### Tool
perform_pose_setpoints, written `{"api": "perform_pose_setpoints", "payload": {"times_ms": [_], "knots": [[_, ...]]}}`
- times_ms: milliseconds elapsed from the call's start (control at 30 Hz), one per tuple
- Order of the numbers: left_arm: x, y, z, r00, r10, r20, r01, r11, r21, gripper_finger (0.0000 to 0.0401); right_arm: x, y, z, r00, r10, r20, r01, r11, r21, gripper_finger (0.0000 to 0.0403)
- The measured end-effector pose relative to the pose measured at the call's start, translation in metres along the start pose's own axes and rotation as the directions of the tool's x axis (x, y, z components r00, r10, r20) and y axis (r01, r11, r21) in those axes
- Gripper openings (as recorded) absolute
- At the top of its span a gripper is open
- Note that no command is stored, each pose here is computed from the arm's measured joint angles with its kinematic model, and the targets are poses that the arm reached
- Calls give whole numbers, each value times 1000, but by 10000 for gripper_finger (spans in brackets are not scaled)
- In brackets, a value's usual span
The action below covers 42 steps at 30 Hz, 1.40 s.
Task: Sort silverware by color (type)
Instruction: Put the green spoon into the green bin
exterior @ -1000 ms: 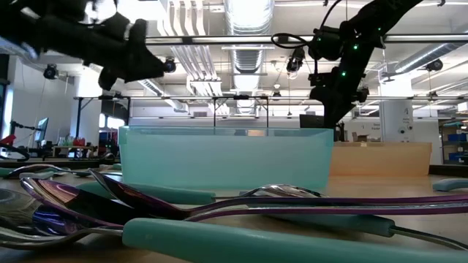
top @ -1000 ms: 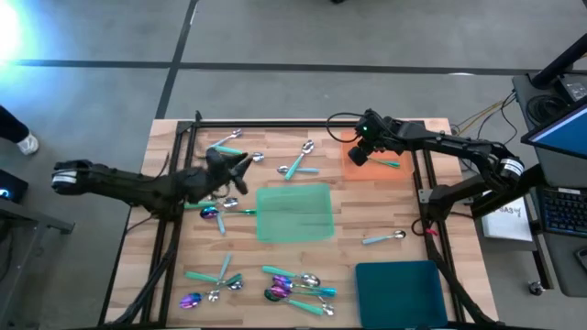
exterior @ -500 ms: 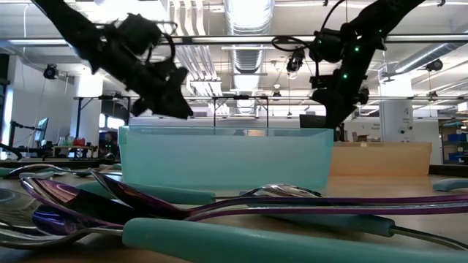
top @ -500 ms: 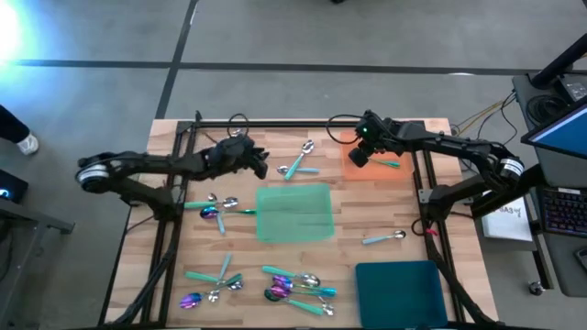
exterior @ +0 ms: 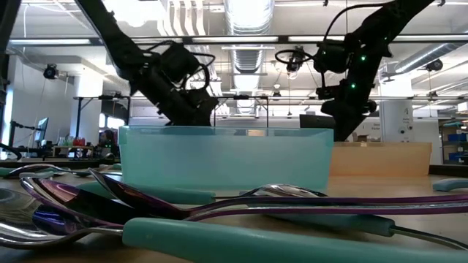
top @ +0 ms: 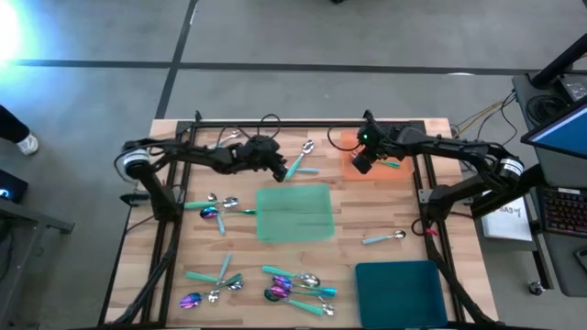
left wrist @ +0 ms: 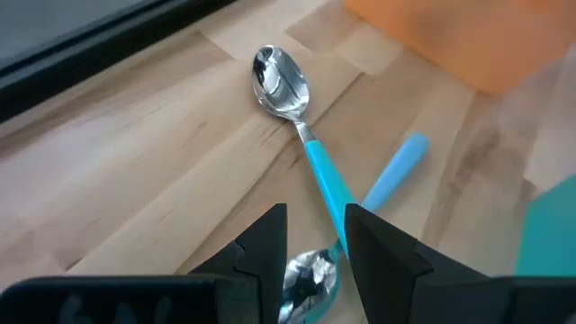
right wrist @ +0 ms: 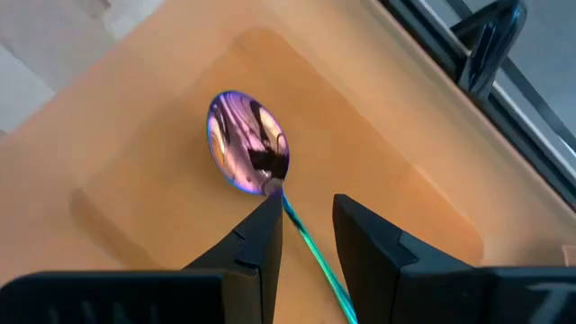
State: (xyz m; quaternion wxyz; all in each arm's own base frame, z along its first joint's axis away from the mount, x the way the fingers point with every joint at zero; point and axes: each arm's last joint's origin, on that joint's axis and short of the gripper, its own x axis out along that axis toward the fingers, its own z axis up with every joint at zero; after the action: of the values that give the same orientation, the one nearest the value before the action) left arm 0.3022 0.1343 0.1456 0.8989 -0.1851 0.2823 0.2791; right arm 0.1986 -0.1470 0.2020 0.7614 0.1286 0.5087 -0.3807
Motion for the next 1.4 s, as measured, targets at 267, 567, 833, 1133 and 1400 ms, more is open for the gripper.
{"api": "perform_pose_setpoints", "payload": {"times_ms": [267, 567, 833, 1133, 1400], "knots": [[20, -5, 2, 996, -48, -74, 49, 999, 1, 98, 1, 0, -2, 1000, -1, -7, 1, 1000, -4, 91], [29, -11, 19, 988, -22, -156, 30, 998, 50, 98, 1, 0, -2, 1000, -1, -7, 1, 1000, -21, 91], [38, -8, 14, 984, 9, -180, -6, 1000, 19, 98, 1, 0, -2, 1000, -1, -7, 1, 999, -45, 91], [49, -7, 6, 977, 12, -214, -21, 999, -42, 97, 1, 0, -2, 1000, -1, -7, 0, 998, -58, 91], [50, -13, 26, 989, -10, -151, 6, 1000, -24, 97, 1, 0, -2, 1000, -1, -7, 1, 998, -60, 91]]}}
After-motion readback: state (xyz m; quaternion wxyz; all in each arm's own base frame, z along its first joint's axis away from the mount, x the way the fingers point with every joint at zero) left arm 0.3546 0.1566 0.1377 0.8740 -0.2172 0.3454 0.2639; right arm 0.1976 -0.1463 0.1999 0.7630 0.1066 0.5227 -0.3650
